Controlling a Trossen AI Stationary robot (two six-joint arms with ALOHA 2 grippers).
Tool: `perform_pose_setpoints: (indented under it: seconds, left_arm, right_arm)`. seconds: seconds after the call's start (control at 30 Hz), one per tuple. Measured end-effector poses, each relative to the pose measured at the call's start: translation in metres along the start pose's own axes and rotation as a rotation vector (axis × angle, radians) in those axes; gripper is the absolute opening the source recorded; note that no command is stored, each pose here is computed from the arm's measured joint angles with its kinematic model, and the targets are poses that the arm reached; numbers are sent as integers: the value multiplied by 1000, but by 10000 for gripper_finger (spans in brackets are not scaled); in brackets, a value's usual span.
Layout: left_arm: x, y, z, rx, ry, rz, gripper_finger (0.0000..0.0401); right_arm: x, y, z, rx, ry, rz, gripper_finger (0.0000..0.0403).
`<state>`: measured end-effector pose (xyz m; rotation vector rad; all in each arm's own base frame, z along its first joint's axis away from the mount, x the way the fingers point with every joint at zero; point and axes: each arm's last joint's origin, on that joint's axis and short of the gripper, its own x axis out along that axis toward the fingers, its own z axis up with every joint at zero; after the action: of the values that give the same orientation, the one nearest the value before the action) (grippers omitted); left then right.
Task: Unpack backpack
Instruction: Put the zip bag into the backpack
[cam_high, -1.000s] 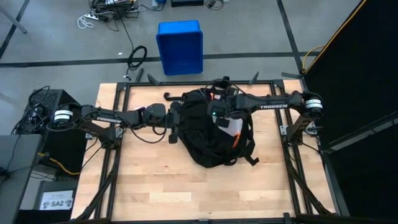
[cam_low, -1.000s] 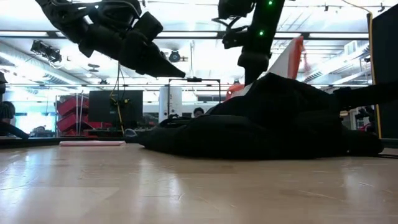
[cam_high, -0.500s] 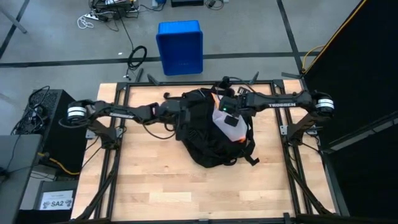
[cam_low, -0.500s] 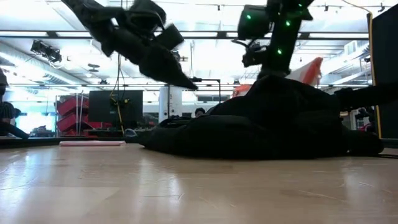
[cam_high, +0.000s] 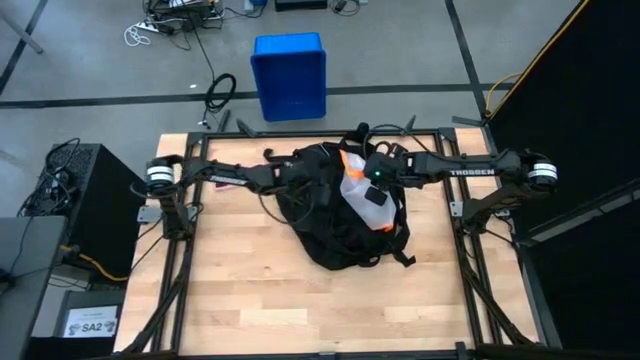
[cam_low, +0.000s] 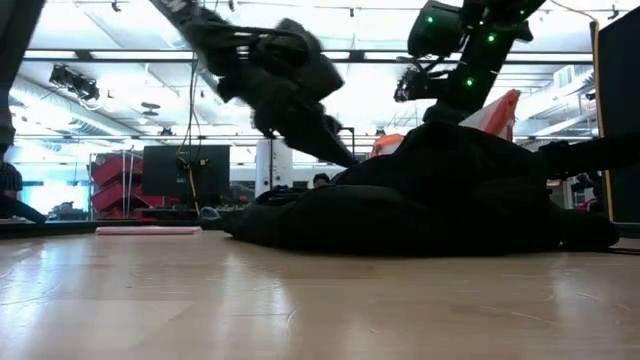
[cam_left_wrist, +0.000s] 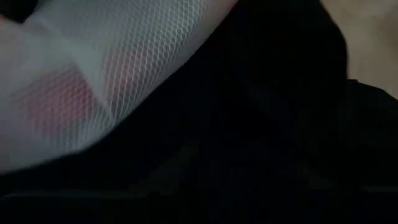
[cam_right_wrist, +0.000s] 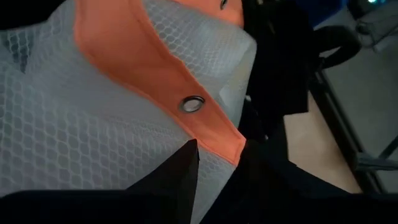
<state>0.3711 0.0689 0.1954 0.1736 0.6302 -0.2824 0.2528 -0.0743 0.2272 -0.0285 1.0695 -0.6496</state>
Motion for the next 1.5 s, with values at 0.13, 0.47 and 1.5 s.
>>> perform_pose_setpoints:
  seconds: [0.13,0.47,1.5]
  left_arm:
    - [20,11,11,44,73,-79,112]
    - [23,46,29,70,314,34,112]
    - [20,68,-9,-137,485,-152,112]
  right_arm:
    - [4,-1,-2,-1,2,11,111]
    - [4,-1,-1,-3,-7,36,106]
    - [3,2,5,8,-59,120,106]
